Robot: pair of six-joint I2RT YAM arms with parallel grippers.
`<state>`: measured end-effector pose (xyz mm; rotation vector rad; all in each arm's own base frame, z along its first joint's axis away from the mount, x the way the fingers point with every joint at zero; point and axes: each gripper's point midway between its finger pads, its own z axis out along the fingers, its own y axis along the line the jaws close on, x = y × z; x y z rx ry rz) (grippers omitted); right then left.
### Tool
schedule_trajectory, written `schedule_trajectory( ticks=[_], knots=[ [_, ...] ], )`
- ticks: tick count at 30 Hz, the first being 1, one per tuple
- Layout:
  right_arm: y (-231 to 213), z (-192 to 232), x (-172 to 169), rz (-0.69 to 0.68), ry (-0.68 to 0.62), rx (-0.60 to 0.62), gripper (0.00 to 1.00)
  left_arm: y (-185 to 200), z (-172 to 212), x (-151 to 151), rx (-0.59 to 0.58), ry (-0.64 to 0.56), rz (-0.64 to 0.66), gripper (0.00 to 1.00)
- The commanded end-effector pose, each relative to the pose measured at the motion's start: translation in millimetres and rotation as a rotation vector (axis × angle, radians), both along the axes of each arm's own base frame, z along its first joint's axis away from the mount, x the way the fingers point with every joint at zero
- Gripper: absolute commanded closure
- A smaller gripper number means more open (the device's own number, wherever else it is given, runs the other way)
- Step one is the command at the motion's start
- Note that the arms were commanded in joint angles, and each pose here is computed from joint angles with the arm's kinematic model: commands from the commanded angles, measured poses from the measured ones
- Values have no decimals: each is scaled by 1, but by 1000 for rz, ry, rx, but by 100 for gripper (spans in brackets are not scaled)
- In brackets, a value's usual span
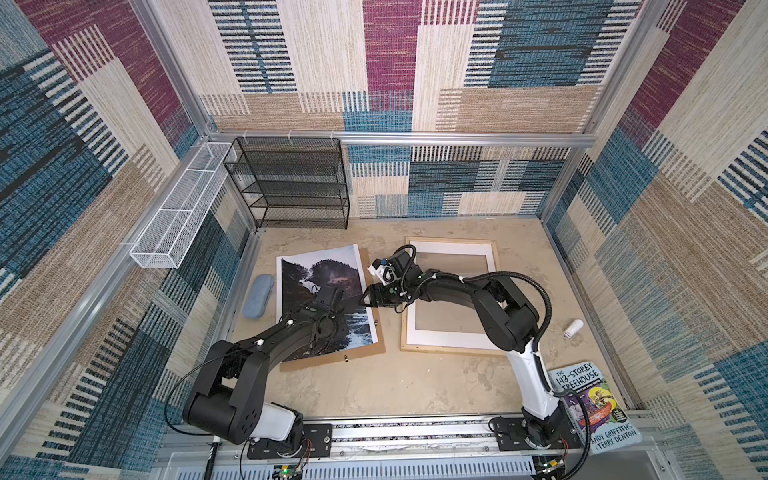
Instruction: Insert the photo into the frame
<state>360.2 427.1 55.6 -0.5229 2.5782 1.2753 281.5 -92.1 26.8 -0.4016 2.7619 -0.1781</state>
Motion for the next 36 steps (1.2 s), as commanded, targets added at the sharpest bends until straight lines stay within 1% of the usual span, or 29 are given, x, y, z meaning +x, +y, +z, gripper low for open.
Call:
schedule_trajectory(
  ticks=[1, 8, 18, 26, 30, 33, 36],
  knots=[
    [5, 2, 1, 6, 9, 22, 26, -2, -2, -1, -12, 6, 3, 68],
    [11, 0, -4, 34, 45, 61, 27, -2, -2, -2, -16, 8, -2, 69],
    [21, 19, -14, 92, 68, 168, 28, -4, -3, -3, -20, 9, -15, 69],
    [19, 24, -18, 102, 73, 187, 29, -4, -2, -2, -24, 5, -16, 70],
    [19, 20, -19, 101, 81, 182, 34, -5, -1, -2, -29, 0, -20, 70],
    [19, 18, -20, 103, 89, 183, 43, -6, 0, -2, -32, -2, -23, 70],
    [19, 17, -21, 105, 91, 185, 54, -7, 2, -1, -37, -10, -26, 70]
  ],
)
